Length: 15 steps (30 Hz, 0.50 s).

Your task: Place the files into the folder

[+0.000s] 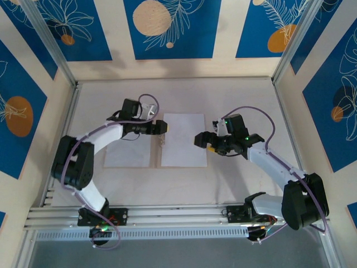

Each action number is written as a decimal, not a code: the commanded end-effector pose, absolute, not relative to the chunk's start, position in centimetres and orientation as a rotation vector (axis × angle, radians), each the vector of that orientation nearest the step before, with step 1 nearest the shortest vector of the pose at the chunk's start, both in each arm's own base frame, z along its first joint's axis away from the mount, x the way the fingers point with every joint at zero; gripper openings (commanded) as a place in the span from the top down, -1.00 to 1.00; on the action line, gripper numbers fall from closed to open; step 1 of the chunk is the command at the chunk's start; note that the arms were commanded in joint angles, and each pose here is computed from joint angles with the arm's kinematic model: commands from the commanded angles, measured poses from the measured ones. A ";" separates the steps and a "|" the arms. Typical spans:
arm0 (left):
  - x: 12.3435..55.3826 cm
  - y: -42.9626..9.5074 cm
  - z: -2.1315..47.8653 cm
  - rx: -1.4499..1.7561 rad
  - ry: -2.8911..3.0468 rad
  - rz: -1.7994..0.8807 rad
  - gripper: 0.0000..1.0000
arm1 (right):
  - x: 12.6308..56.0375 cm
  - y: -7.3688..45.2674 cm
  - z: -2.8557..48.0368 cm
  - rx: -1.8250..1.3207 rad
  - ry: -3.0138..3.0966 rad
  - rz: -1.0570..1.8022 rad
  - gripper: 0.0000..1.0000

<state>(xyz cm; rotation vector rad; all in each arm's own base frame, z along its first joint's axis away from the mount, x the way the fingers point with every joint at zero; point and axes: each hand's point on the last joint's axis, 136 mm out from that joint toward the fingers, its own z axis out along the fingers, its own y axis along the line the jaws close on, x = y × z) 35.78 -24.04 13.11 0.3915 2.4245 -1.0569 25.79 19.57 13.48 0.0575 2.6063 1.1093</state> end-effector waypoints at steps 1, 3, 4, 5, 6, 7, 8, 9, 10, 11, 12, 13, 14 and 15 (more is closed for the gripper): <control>36.6 -20.5 13.1 0.247 2.467 -0.797 -0.64 | 25.0 19.6 13.8 0.027 2.611 1.140 -0.92; 36.9 -18.5 12.4 0.163 2.508 -0.688 -0.65 | 25.0 19.5 14.0 0.026 2.609 1.138 -0.92; 37.1 -17.3 11.8 0.113 2.531 -0.629 -0.66 | 24.9 19.4 14.1 0.028 2.606 1.137 -0.92; 37.2 -16.3 11.1 0.067 2.556 -0.570 -0.66 | 24.9 19.4 14.2 0.027 2.603 1.136 -0.92; 37.3 -15.0 10.2 0.014 2.585 -0.504 -0.66 | 24.8 19.3 14.4 0.026 2.597 1.131 -0.92; 37.2 -13.8 9.3 -0.029 2.616 -0.436 -0.66 | 24.8 19.1 14.5 0.029 2.592 1.122 -0.92; 37.1 -12.8 8.6 -0.063 2.640 -0.379 -0.66 | 24.7 19.0 14.5 0.029 2.588 1.114 -0.92; 37.0 -11.9 7.8 -0.090 2.663 -0.320 -0.66 | 24.6 18.8 14.6 0.029 2.585 1.103 -0.92; 37.0 -11.1 7.1 -0.118 2.683 -0.262 -0.66 | 24.5 18.6 14.6 0.030 2.583 1.094 -0.92; 36.9 -10.6 6.5 -0.142 2.697 -0.220 -0.66 | 24.3 18.6 14.6 0.027 2.582 1.089 -0.92; 37.0 -10.4 5.9 -0.158 2.710 -0.198 -0.65 | 24.2 18.5 14.7 0.026 2.581 1.087 -0.92; 37.2 -10.6 5.5 -0.152 2.724 -0.204 -0.64 | 24.0 18.4 14.7 0.024 2.584 1.092 -0.92; 37.3 -10.8 5.2 -0.151 2.739 -0.207 -0.63 | 23.9 18.3 14.8 0.028 2.586 1.094 -0.92; 37.4 -10.9 4.9 -0.155 2.753 -0.209 -0.63 | 23.8 18.3 14.9 0.031 2.588 1.094 -0.92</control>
